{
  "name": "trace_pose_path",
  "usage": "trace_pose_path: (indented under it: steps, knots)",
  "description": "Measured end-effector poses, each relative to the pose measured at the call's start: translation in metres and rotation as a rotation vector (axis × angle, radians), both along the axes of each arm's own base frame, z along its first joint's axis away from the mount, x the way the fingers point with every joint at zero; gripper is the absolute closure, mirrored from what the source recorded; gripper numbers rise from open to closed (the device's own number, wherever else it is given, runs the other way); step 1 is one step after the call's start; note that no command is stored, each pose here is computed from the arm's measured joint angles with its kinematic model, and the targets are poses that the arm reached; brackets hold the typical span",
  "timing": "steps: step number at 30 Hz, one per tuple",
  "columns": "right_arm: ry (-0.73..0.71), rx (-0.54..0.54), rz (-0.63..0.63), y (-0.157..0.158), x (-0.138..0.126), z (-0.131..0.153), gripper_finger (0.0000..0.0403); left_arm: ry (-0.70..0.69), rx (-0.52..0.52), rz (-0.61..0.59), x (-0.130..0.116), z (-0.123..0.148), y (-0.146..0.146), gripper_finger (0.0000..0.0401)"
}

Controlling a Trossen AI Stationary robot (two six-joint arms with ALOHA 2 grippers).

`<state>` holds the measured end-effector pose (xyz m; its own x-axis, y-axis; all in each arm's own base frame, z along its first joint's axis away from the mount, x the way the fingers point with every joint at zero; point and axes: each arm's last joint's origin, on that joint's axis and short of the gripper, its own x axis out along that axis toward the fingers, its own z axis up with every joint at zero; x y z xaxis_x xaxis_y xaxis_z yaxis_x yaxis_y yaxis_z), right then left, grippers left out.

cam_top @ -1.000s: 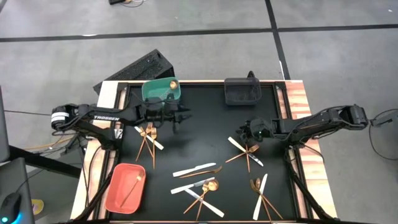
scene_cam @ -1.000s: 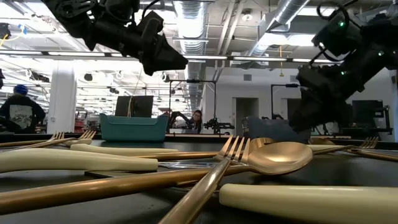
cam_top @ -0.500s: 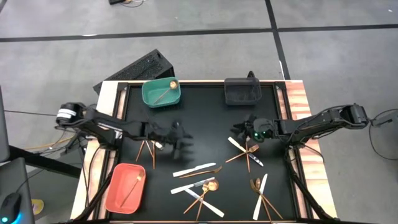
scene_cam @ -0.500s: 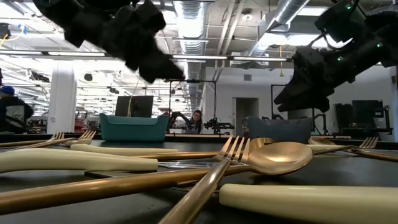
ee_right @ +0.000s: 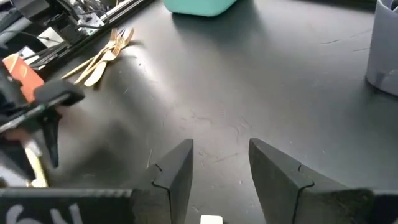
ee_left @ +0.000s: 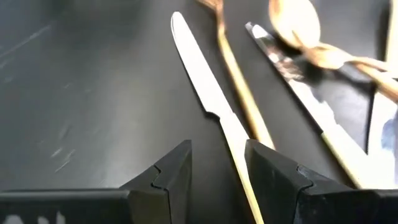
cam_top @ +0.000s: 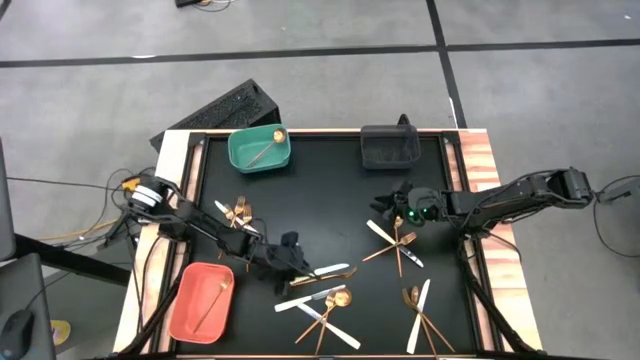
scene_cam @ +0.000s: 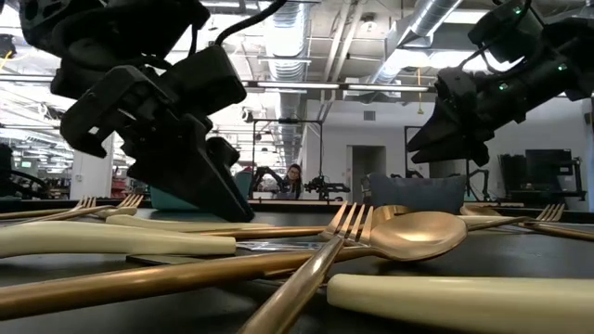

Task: Sort silverware by color (type)
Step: Put the yellow knife into the black bin

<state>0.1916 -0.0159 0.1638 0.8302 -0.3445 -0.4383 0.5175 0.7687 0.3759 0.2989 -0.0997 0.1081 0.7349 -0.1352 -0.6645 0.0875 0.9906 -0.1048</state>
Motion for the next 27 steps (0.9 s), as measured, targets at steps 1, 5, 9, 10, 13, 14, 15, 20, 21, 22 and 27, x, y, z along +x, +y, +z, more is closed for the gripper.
trace_pose_path:
  steps: [1, 5, 9, 10, 13, 14, 15, 20, 21, 22, 27]
  knots:
    - [-0.002, 0.0, -0.001, 0.0, 0.0, 0.0, 0.0228, -0.004, -0.001, -0.006, 0.001, -0.002, -0.003, 0.0264]
    - [-0.002, 0.0, 0.0, 0.0, 0.0, 0.0, 0.0228, -0.021, -0.003, -0.016, 0.003, -0.004, -0.009, 0.0264]
    - [-0.003, 0.001, 0.001, 0.0, 0.0, 0.0, 0.0228, -0.047, 0.002, -0.003, 0.004, 0.001, -0.008, 0.0264]
    - [-0.003, 0.001, 0.001, 0.0, 0.0, 0.0, 0.0228, -0.053, 0.003, 0.002, 0.004, 0.002, -0.008, 0.0264]
    - [-0.004, 0.005, 0.001, 0.0, 0.0, 0.0, 0.0228, -0.072, -0.004, 0.008, 0.005, 0.009, -0.006, 0.0264]
    - [-0.002, 0.007, 0.001, 0.0, 0.0, 0.0, 0.0228, -0.078, -0.008, 0.012, 0.005, 0.01, -0.006, 0.0264]
    - [0.0, 0.008, 0.001, 0.0, 0.0, 0.0, 0.0228, -0.08, -0.01, 0.013, 0.005, 0.011, -0.006, 0.0264]
    - [0.0, 0.008, 0.01, 0.002, 0.0, 0.0, 0.0228, -0.04, -0.062, -0.024, 0.001, 0.009, -0.013, 0.0264]
    - [0.0, 0.008, 0.01, 0.002, 0.0, 0.0, 0.0228, -0.023, -0.06, -0.024, 0.0, 0.008, -0.013, 0.0264]
    - [0.0, 0.009, 0.011, 0.002, 0.0, 0.0, 0.0228, -0.007, -0.055, -0.023, -0.002, 0.007, -0.014, 0.0264]
    - [-0.002, 0.014, 0.007, 0.002, 0.0, 0.0, 0.0228, 0.0, -0.01, 0.005, -0.004, 0.003, -0.017, 0.0264]
